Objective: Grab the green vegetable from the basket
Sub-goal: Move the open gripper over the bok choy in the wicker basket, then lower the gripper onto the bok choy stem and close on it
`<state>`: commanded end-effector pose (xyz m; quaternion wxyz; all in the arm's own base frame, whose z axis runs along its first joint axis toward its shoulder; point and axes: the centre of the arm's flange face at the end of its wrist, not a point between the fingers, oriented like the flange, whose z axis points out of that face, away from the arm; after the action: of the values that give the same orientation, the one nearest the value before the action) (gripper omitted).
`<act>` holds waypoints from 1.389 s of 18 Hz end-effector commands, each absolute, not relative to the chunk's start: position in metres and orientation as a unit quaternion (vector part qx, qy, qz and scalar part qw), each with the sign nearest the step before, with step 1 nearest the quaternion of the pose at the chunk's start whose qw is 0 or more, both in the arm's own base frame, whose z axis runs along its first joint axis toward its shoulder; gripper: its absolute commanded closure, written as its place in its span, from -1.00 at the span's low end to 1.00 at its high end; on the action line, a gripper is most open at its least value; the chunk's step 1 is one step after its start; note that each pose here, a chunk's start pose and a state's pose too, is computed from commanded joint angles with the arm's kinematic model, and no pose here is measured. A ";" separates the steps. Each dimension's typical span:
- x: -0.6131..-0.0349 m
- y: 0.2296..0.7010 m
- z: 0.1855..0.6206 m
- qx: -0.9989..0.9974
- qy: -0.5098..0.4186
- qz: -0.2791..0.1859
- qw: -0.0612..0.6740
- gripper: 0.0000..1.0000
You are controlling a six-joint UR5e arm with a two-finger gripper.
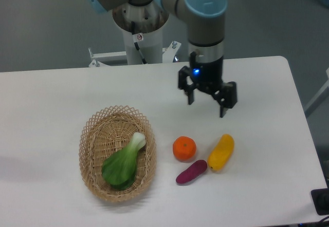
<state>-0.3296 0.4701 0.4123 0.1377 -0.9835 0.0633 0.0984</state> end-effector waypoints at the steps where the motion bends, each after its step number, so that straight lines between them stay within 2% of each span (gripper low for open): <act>1: -0.320 0.479 0.412 -0.983 0.066 0.097 0.142 -1.00; 4: -0.286 0.504 0.411 -0.981 0.068 0.094 0.158 -1.00; 7: -0.272 0.521 0.391 -0.985 0.065 0.078 0.141 -1.00; 9: -0.264 0.528 0.381 -0.987 0.062 0.085 0.122 -1.00; 11: -0.244 0.540 0.378 -0.987 0.057 0.075 0.130 -1.00; 15: -0.237 0.540 0.362 -0.990 0.042 0.062 0.122 -1.00; 18: -0.233 0.542 0.334 -0.993 0.016 0.046 0.105 -1.00; 25: -0.218 0.555 0.277 -0.995 0.032 0.032 0.087 -1.00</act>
<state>-0.2183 0.5554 0.2773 0.0873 -0.9952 0.0322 0.0316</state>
